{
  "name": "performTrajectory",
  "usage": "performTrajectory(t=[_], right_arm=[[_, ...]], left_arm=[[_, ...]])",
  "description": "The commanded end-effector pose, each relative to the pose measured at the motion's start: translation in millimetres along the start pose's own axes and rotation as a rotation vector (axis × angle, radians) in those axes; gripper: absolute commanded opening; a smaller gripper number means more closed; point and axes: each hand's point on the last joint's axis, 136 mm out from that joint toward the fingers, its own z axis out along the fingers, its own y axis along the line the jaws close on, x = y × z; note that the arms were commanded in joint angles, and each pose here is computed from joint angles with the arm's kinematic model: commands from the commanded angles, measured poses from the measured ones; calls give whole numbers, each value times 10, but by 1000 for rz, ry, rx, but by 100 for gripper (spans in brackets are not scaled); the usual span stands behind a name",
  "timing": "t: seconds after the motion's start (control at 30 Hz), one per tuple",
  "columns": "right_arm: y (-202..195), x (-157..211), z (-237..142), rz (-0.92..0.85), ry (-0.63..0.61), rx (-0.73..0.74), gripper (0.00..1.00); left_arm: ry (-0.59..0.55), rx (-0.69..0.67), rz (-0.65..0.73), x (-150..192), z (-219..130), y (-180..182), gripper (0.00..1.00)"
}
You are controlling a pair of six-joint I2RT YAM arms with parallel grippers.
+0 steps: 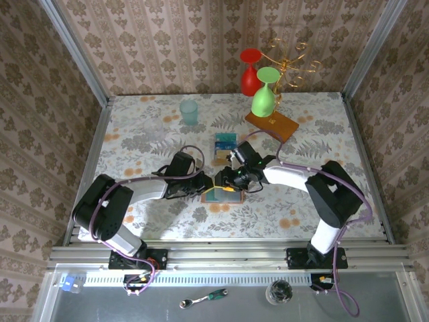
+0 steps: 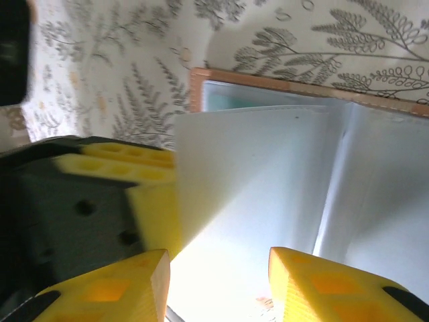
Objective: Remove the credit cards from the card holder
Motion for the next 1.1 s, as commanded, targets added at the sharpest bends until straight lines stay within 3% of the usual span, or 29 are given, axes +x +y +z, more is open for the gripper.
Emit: performTrajectory(t=[0.0,0.47,1.07], right_arm=[[11,-53,-222,-8,-46,17,45],[-183,-157,-614,29,-123,35,44],[-239,-144,-635,45,-121,35,44]], left_arm=[[13,40,7,0,19,-149,16],[64,73,26,40,275,-363,16],[103,83,37,100,423,-447,16]])
